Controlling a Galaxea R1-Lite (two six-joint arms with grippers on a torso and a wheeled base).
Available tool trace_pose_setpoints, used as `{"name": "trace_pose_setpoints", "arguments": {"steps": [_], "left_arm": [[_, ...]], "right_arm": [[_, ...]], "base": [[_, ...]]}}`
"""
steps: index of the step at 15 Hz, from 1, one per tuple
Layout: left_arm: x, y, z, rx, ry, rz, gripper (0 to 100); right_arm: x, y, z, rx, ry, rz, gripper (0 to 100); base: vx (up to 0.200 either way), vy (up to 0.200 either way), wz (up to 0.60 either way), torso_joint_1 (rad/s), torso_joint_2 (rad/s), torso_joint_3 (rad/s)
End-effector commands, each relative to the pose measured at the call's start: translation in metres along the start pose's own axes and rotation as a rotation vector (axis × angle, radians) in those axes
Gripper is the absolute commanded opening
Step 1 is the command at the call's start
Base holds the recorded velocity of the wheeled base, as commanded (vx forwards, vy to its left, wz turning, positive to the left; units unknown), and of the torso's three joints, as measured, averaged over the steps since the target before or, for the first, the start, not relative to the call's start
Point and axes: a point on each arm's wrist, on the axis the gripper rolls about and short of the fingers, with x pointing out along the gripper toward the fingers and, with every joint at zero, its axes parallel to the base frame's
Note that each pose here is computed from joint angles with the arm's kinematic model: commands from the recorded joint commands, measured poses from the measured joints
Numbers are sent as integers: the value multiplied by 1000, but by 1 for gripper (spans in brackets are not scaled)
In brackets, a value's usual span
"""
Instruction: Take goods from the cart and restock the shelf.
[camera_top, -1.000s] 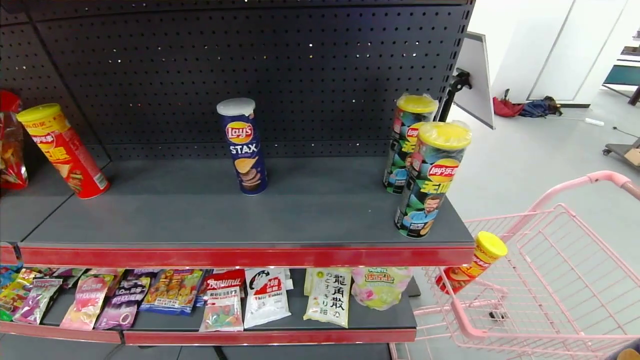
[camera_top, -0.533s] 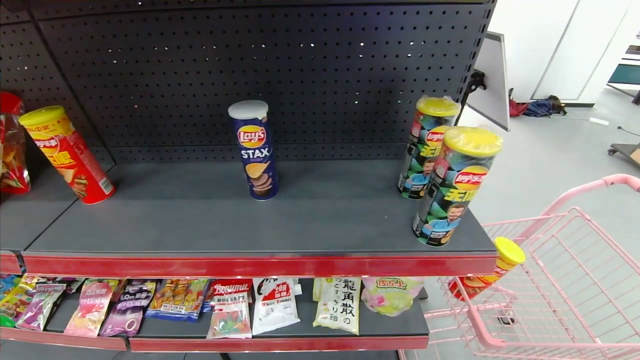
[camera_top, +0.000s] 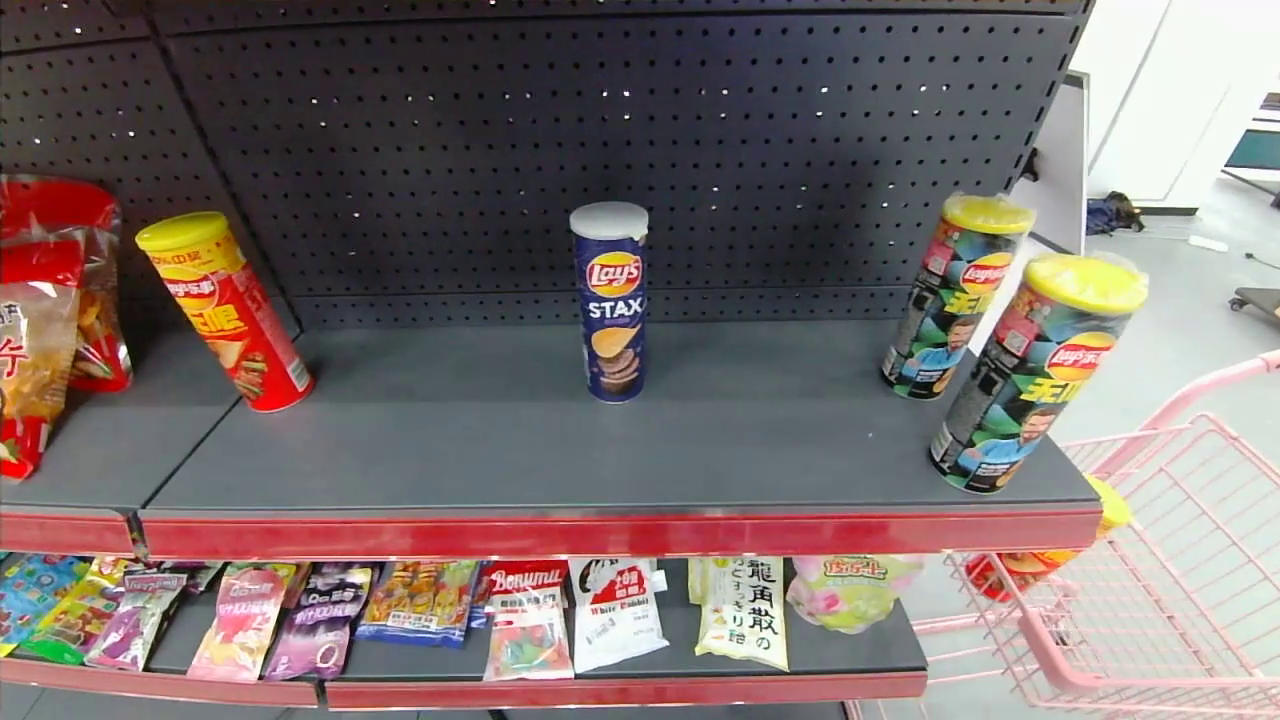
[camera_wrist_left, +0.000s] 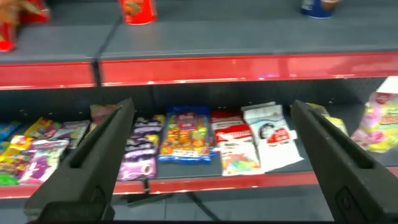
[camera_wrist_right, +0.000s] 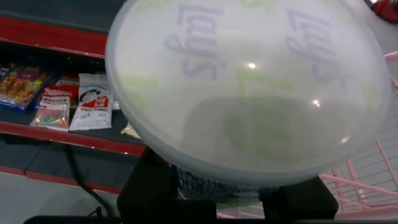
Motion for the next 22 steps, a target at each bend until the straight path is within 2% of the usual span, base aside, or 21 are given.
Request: {"name": "trace_pose_setpoints", "arguments": {"steps": [1,3,9,14,22], "left_arm": [[0,0,0,1,1,-1,100],[0,0,0,1,1,-1,100],[0,0,0,1,1,0,100],[0,0,0,-1,1,0,100],[1,0,0,0,8,-3,100]], "right_arm": [[1,0,-1,-1,4,4,0],[1,0,-1,-1,4,4,0],[1,0,-3,-1,8,9,0],[2,1,-5,-1,16,10,0],[3,1,-9,-1,27,11,0]], "base": [[0,200,0,7,2,-2],[0,200,0,2,5,2],[0,0,0,0,0,0],[200,0,0,0,7,5],[0,0,0,0,0,0]]}}
